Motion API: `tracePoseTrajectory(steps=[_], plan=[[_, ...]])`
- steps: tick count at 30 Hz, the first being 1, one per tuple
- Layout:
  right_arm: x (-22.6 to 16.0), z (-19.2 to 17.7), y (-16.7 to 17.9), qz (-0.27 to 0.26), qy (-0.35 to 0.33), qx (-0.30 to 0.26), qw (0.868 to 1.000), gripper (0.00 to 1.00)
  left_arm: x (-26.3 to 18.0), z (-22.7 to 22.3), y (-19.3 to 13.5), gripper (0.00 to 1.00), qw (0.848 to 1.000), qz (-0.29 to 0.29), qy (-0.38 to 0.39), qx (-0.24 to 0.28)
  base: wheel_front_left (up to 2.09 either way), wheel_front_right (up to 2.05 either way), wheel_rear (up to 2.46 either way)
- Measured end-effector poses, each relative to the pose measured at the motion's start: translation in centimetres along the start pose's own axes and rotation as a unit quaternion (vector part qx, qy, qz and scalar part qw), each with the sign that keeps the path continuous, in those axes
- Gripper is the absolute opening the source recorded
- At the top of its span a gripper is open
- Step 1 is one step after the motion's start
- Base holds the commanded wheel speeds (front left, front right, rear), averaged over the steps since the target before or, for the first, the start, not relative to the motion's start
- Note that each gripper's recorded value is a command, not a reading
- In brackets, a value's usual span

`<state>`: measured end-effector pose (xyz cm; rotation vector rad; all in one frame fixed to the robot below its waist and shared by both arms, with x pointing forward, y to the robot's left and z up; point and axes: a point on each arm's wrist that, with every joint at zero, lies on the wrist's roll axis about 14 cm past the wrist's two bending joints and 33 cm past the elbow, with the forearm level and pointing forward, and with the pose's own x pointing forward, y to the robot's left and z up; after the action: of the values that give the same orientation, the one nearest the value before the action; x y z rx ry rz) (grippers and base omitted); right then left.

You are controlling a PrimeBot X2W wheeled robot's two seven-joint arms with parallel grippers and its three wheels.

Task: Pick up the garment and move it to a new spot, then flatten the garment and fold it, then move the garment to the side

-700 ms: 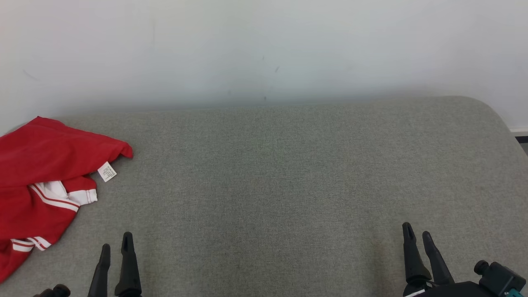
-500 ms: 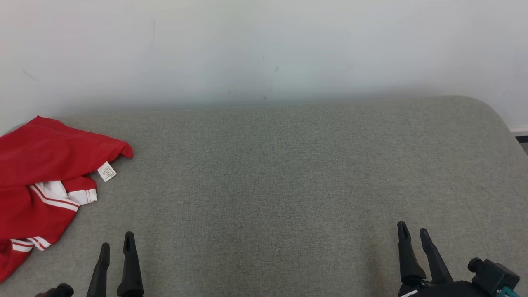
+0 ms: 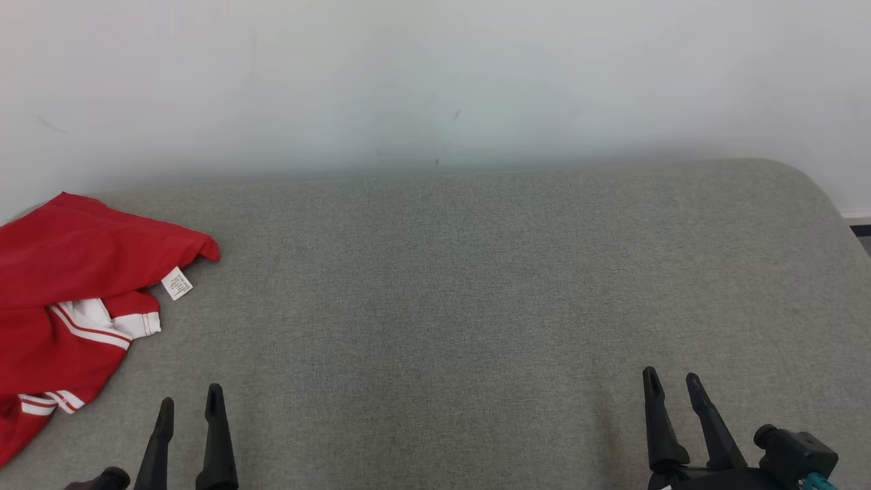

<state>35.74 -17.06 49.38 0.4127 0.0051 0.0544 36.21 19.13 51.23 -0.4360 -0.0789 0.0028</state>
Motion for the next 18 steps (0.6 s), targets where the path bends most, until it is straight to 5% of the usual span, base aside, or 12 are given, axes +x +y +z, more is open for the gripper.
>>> tracePoseTrajectory(steps=[18], plan=[[0.02, -0.28, 0.79, 0.021, -0.003, -0.078, 0.997, 1.00, -0.50, 0.08, -0.53, 1.00, 0.997, -0.019, -0.005, 0.080, 0.00, 0.00, 0.00]])
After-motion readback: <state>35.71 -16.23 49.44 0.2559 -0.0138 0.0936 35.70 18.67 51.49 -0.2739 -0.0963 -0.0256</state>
